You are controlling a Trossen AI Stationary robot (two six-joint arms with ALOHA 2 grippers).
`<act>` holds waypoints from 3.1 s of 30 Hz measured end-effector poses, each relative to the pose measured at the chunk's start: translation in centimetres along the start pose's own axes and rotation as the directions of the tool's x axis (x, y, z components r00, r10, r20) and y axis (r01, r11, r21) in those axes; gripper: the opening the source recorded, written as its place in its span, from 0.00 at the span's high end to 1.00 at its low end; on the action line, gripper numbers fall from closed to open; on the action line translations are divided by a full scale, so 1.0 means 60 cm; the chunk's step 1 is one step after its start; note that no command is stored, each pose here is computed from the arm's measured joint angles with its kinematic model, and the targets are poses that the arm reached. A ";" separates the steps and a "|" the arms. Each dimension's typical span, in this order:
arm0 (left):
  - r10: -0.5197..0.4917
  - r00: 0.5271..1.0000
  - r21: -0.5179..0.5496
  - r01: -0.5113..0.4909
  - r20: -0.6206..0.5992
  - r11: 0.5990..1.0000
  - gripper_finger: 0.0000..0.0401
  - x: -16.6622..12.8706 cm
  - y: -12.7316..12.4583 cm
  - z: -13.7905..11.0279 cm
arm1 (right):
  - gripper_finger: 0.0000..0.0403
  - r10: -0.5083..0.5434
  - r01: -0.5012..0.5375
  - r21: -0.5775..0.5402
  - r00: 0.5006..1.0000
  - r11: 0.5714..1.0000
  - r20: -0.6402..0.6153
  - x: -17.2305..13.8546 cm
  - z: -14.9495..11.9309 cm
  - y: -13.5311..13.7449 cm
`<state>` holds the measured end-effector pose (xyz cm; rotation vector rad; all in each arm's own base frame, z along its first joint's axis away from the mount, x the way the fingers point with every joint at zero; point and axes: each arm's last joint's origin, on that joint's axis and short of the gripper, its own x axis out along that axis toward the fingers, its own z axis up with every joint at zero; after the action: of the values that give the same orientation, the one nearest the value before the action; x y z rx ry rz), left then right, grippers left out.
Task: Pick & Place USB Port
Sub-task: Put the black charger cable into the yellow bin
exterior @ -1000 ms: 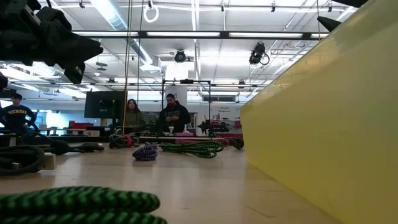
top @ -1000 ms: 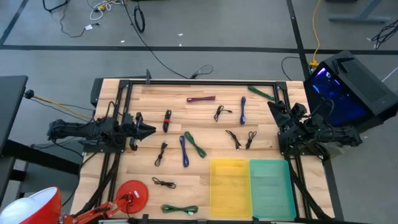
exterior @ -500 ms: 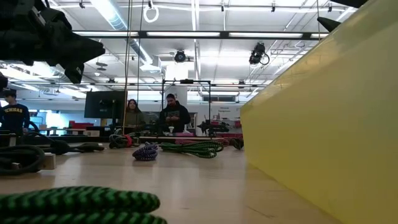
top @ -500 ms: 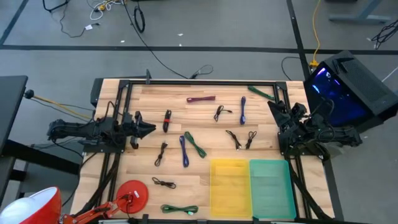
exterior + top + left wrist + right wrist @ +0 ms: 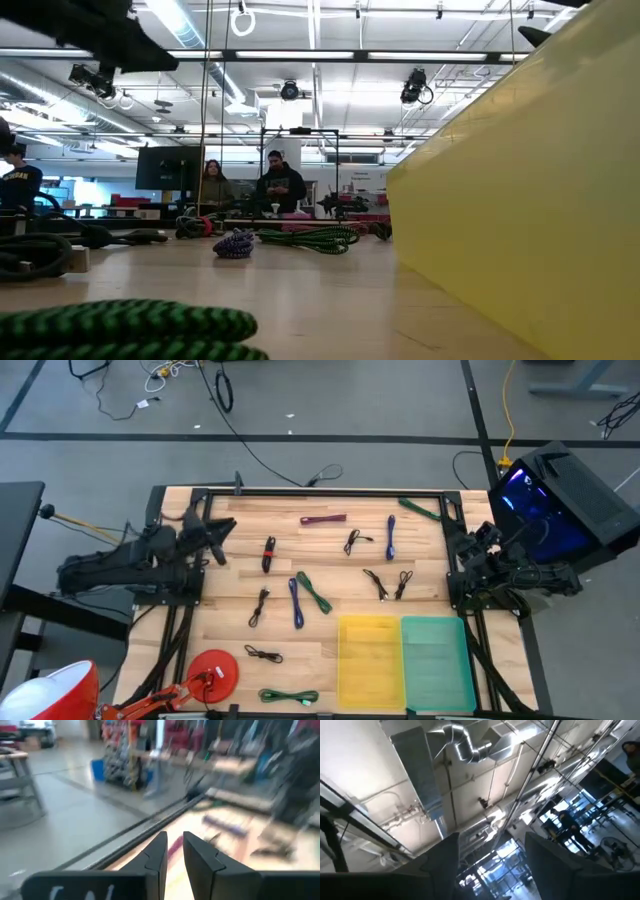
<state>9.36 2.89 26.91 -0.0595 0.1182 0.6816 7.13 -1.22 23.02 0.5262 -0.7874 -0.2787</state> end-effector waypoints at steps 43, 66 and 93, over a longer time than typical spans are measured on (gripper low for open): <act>0.044 0.620 -0.058 -0.143 -0.783 0.988 0.51 0.257 -0.054 -0.203 | 0.44 -0.170 0.145 -0.120 0.955 0.982 -0.244 0.009 -0.059 -0.021; -0.312 0.872 -0.150 0.275 -0.378 0.950 0.88 0.267 -0.115 -0.062 | 0.44 0.109 -0.120 -0.015 0.940 0.993 -0.323 0.012 -0.058 -0.004; -0.659 0.748 0.004 0.661 0.083 0.751 0.88 0.228 -0.261 0.079 | 0.44 0.053 -0.239 -0.290 0.847 0.927 -0.530 0.247 -0.216 0.112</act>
<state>30.20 -0.27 30.12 -0.0930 0.0044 -0.0354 26.98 2.57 27.94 0.1820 -0.2388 -0.1153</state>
